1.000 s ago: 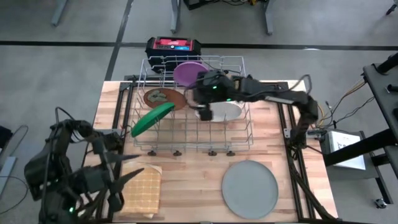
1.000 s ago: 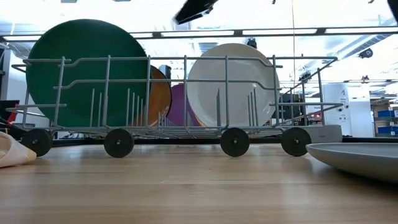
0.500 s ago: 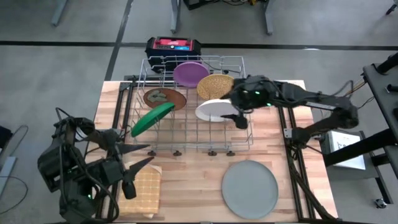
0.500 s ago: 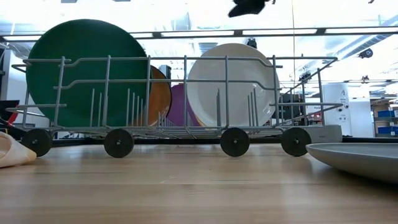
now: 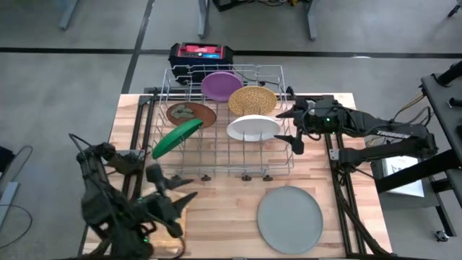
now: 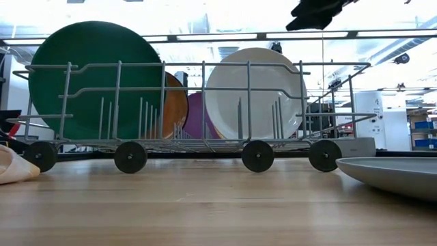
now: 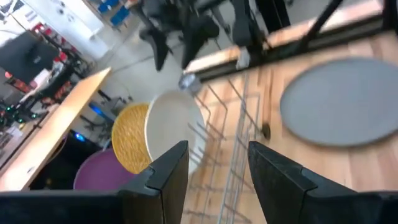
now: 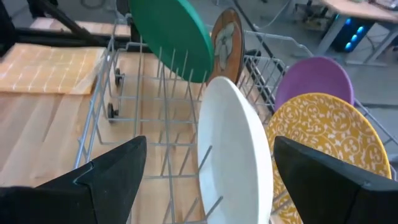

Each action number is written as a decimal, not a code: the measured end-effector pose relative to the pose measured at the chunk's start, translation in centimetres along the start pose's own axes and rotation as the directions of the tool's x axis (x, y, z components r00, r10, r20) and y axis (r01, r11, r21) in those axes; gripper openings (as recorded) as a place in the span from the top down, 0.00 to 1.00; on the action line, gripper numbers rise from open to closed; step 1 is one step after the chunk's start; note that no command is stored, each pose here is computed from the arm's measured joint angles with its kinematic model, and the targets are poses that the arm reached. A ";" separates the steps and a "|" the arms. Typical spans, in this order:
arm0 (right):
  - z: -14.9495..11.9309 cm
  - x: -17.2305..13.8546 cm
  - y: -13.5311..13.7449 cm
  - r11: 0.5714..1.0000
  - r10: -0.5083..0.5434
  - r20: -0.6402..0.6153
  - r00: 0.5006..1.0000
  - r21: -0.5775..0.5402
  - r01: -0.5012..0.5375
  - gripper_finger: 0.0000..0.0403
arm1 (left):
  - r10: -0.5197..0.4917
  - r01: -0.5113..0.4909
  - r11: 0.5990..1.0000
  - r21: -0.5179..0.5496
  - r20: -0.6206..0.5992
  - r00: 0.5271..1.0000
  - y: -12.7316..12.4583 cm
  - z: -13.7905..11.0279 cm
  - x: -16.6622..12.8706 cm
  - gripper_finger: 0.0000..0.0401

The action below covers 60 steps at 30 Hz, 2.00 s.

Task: Sort dishes
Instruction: Put the grey plate into the dish rack

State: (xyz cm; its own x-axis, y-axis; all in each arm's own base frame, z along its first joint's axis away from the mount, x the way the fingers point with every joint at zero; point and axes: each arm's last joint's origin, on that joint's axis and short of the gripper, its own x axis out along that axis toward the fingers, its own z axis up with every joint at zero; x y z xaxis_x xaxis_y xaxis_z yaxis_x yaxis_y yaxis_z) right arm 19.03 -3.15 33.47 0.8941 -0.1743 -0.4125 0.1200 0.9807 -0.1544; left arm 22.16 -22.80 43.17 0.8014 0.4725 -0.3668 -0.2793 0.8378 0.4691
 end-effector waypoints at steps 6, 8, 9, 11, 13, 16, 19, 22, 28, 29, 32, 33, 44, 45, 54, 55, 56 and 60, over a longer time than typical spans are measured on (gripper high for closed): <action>-0.4 0.2 0.1 1.000 0.003 -0.015 1.000 -0.005 -0.003 0.15 | 0.043 -0.043 0.999 0.008 -0.078 0.996 -1.1 -2.0 2.3 0.61; -0.5 0.3 0.1 1.000 0.005 -0.024 1.000 -0.009 -0.005 0.15 | 0.067 -0.068 0.998 -0.007 -0.096 0.993 -0.7 -2.6 3.0 0.61; -0.5 0.4 0.1 1.000 0.005 -0.025 1.000 -0.009 -0.005 0.15 | 0.075 -0.077 0.997 -0.016 -0.109 0.991 -0.5 -3.0 3.3 0.61; -0.5 0.4 0.1 1.000 0.005 -0.025 1.000 -0.010 -0.005 0.15 | 0.076 -0.083 0.996 -0.041 -0.150 0.986 0.0 -3.7 4.0 0.61; -0.5 0.3 0.1 1.000 0.005 -0.024 1.000 -0.010 -0.005 0.15 | 0.086 -0.098 0.993 -0.061 -0.178 0.980 0.8 -4.5 4.4 0.61; -0.5 0.2 0.1 1.000 0.005 -0.023 1.000 -0.010 -0.005 0.15 | 0.111 -0.131 0.988 -0.086 -0.206 0.972 2.3 -5.5 5.0 0.61; -0.5 0.2 0.1 1.000 0.004 -0.021 1.000 -0.010 -0.005 0.15 | 0.126 -0.154 0.983 -0.101 -0.248 0.961 3.5 -6.6 5.6 0.61; -0.5 0.2 0.1 1.000 0.005 -0.023 1.000 -0.010 -0.005 0.15 | 0.131 -0.169 0.979 -0.111 -0.291 0.948 4.8 -7.7 6.1 0.61; -0.5 0.2 0.1 1.000 0.005 -0.022 1.000 -0.009 -0.005 0.15 | 0.158 -0.215 0.971 -0.106 -0.391 0.907 6.5 -10.2 7.5 0.61; -0.5 0.2 0.1 1.000 0.005 -0.022 1.000 -0.009 -0.005 0.15 | 0.162 -0.221 0.969 -0.106 -0.402 0.901 6.7 -10.4 7.6 0.61; -0.5 0.2 0.1 1.000 0.005 -0.022 1.000 -0.009 -0.005 0.15 | 0.176 -0.237 0.966 -0.098 -0.419 0.891 7.1 -11.1 7.9 0.61; -0.5 0.2 0.1 1.000 0.005 -0.022 1.000 -0.009 -0.005 0.15 | 0.179 -0.240 0.966 -0.094 -0.422 0.889 7.2 -11.2 8.0 0.61; -0.5 0.2 0.1 1.000 0.005 -0.022 1.000 -0.009 -0.005 0.15 | 0.210 -0.250 0.967 -0.048 -0.406 0.889 8.2 -11.2 8.0 0.61; -0.5 0.2 0.1 1.000 0.005 -0.022 1.000 -0.009 -0.005 0.15 | 0.214 -0.253 0.967 -0.041 -0.410 0.886 8.4 -11.2 8.1 0.61; -0.6 0.2 0.1 1.000 0.006 -0.026 1.000 -0.009 -0.006 0.15 | 0.248 -0.270 0.963 0.015 -0.452 0.857 9.9 -11.4 9.2 0.61; -0.6 0.2 0.1 1.000 0.006 -0.027 1.000 -0.009 -0.006 0.15 | 0.250 -0.272 0.962 0.018 -0.455 0.855 10.0 -11.4 9.3 0.61; -0.6 0.3 0.1 1.000 0.006 -0.027 1.000 -0.009 -0.006 0.15 | 0.252 -0.272 0.962 0.023 -0.457 0.853 10.2 -11.4 9.3 0.61; -0.7 0.3 0.1 1.000 0.007 -0.030 1.000 -0.009 -0.007 0.15 | 0.246 -0.266 0.964 0.026 -0.471 0.847 10.6 -11.4 9.4 0.61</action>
State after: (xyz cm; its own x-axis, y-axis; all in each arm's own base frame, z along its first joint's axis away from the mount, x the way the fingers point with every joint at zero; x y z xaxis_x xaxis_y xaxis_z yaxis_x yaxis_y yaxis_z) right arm 19.00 -3.14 32.67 0.8816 -0.1705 -0.4401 0.1099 0.9810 -0.1598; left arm 20.65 -6.32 35.53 0.3606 0.7352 -0.5739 -0.4683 0.6749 0.5703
